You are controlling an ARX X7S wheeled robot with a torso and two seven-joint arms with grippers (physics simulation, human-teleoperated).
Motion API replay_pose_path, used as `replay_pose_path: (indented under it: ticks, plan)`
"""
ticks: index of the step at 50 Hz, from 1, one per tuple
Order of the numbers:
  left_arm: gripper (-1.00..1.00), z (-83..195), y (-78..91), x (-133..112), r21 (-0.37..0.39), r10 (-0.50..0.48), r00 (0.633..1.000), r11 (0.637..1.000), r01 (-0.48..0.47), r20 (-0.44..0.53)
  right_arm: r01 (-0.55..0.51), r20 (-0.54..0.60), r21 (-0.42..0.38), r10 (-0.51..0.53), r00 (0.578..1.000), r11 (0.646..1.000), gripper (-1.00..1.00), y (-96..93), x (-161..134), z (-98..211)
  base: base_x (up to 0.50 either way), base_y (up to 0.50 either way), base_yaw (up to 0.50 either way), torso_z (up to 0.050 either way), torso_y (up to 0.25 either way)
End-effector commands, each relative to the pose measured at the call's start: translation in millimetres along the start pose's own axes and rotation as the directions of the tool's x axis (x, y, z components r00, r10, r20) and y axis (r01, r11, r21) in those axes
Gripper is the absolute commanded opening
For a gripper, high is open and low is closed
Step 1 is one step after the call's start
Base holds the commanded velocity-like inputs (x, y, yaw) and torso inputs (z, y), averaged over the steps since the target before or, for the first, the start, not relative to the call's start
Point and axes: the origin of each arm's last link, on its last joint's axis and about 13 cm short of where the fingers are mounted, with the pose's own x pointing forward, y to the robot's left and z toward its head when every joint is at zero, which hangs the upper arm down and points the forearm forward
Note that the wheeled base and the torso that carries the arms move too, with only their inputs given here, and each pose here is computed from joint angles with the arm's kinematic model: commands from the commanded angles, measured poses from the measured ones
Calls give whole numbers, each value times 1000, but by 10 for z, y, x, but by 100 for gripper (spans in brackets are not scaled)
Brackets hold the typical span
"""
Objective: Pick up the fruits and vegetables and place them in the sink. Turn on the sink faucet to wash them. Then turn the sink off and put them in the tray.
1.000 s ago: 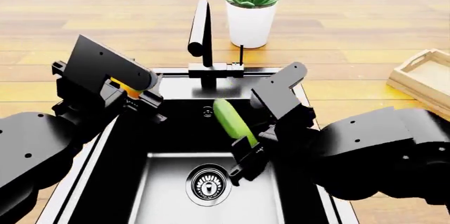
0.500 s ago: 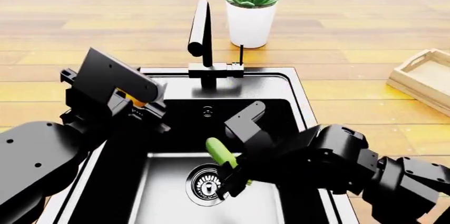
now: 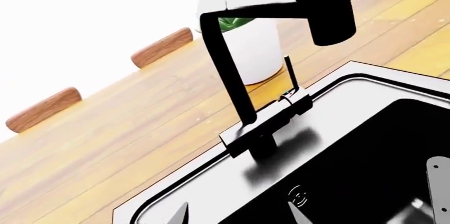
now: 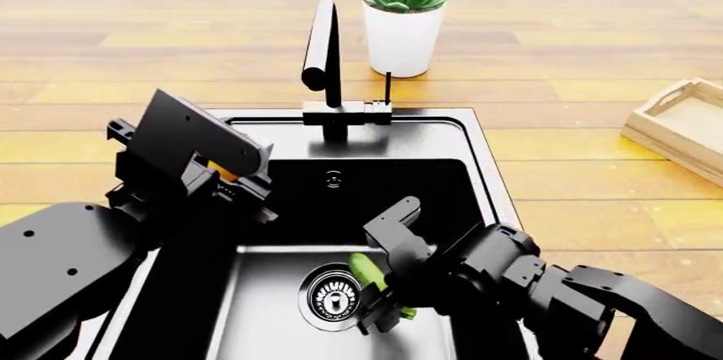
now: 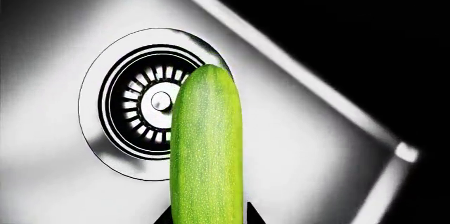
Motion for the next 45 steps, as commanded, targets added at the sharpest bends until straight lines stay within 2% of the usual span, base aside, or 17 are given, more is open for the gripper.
replay_pose_path:
  ticks: [1, 3, 7, 17, 22, 28, 35, 40, 45]
  plan:
    - [-100, -9, 8, 3, -5, 11, 1000, 1000, -11, 5, 5, -64, -34, -7, 998, 999, 100, 2, 200, -62, 0, 0, 0, 0, 0]
    - [-100, -10, 9, 1, -5, 10, 1000, 1000, -10, 5, 8, -76, -40, -11, 997, 999, 100, 7, 223, -71, 0, 0, 0, 0, 0]
    - [-100, 1, 2, 2, -7, 6, 1000, 1000, -6, 9, 52, -1, -52, -52, 999, 997, 100, -52, -33, 91, 0, 0, 0, 0, 3]
    - [-100, 6, -10, 4, -5, 2, 1000, 1000, -2, 9, 80, 33, -52, -78, 996, 995, 100, -90, -182, 148, 0, 0, 0, 0, 0]
    - [-100, -3, -36, 8, 0, -10, 1000, 1000, 10, 7, 83, 88, -46, -78, 993, 996, 100, -90, -378, 232, 0, 0, 0, 0, 0]
    - [-100, -61, -148, 15, 25, -73, 997, 997, 74, -19, 78, 164, -47, -69, 984, 996, 100, -63, -733, 290, 0, 0, 0, 0, 2]
    - [-100, -91, -241, 62, 75, -129, 990, 988, 134, -59, 93, 289, -75, -67, 955, 993, 100, -15, -1329, 261, 0, 0, 0, 1, 0]
    - [-100, -139, -321, 110, 98, -176, 981, 978, 184, -86, 133, 378, -48, -105, 920, 990, 100, -13, -1744, 187, 0, 0, 0, 0, 0]
    - [-100, -218, -443, 213, 103, -215, 971, 969, 226, -108, 159, 414, -20, -137, 900, 987, 100, -13, -1946, 148, 0, 0, 0, 0, 0]
